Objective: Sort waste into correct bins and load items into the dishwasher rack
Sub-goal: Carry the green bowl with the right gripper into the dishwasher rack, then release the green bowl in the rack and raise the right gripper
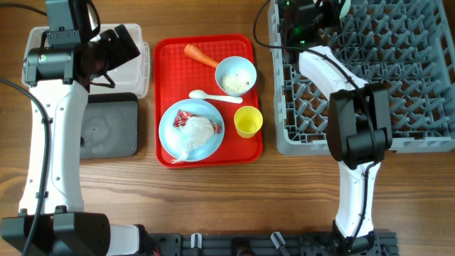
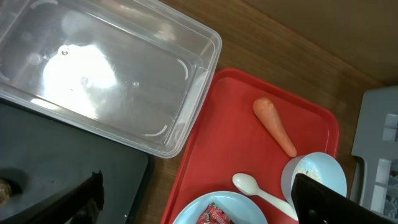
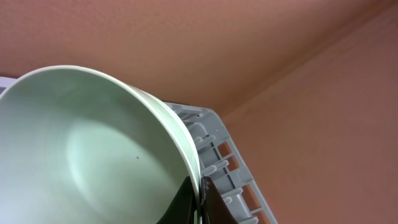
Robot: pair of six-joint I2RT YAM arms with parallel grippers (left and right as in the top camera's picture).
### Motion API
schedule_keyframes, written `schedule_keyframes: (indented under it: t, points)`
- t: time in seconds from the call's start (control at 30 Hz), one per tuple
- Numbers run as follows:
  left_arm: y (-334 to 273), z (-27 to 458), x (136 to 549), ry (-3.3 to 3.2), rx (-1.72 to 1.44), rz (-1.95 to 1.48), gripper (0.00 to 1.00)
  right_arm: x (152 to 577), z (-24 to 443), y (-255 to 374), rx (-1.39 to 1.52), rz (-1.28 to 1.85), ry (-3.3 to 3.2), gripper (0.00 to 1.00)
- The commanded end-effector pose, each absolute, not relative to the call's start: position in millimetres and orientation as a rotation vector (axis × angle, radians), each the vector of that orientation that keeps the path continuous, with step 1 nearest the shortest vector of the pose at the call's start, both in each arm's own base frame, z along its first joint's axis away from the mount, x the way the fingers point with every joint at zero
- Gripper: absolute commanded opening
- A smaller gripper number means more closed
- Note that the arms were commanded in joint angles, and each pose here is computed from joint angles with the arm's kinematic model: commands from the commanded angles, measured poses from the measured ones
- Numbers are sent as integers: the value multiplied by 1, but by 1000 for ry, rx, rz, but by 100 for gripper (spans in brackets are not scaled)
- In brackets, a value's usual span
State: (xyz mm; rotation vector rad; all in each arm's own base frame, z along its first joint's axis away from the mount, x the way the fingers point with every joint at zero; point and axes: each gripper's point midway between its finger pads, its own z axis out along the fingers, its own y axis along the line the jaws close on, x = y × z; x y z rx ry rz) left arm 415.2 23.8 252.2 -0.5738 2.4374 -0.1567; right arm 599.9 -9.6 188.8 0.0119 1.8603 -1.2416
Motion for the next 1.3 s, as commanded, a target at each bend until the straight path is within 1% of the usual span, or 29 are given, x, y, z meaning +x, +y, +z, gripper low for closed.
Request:
schedule_keyframes:
  t: [0.0,0.17,0.4,0.47,0.5,0.53,0.57,0.63,0.67,0.73,0.93,1.03,1.1,1.2,1.27]
  points:
    - [28,249,417,2437,-596,-142,97,602,177,-11,-19,-1250,1883,4]
    - [28,250,419,2429,-594,-143,98,598,165,-5,-96,-1280,1937,5]
    - [28,251,420,2424,-593,-144,100,597,162,18,-156,-1267,1939,6]
    - [28,251,420,2423,-593,-144,100,596,162,30,-197,-1270,1936,14]
    - [28,251,420,2423,-593,-144,100,596,162,35,-222,-1275,1935,20]
    - [28,251,420,2423,-593,-144,100,596,162,40,-242,-1279,1934,28]
    - [28,251,420,2423,-593,-144,100,596,162,44,-257,-1279,1932,38]
    - [28,251,420,2424,-593,-144,100,595,162,53,-284,-1278,1928,54]
    - [28,251,420,2424,-593,-144,100,594,162,58,-291,-1272,1925,60]
    - [28,251,420,2424,-593,-144,100,593,162,68,-308,-1261,1919,67]
    - [28,251,419,2425,-593,-144,100,590,162,106,-375,-1201,1893,72]
    - [28,250,418,2431,-594,-143,100,588,171,126,-370,-1154,1859,74]
    - [28,249,417,2435,-595,-142,100,587,186,135,-318,-1103,1824,76]
    - [27,248,416,2443,-597,-141,100,584,217,144,-234,-999,1775,80]
    - [28,247,414,2452,-599,-139,100,580,249,147,-155,-884,1737,85]
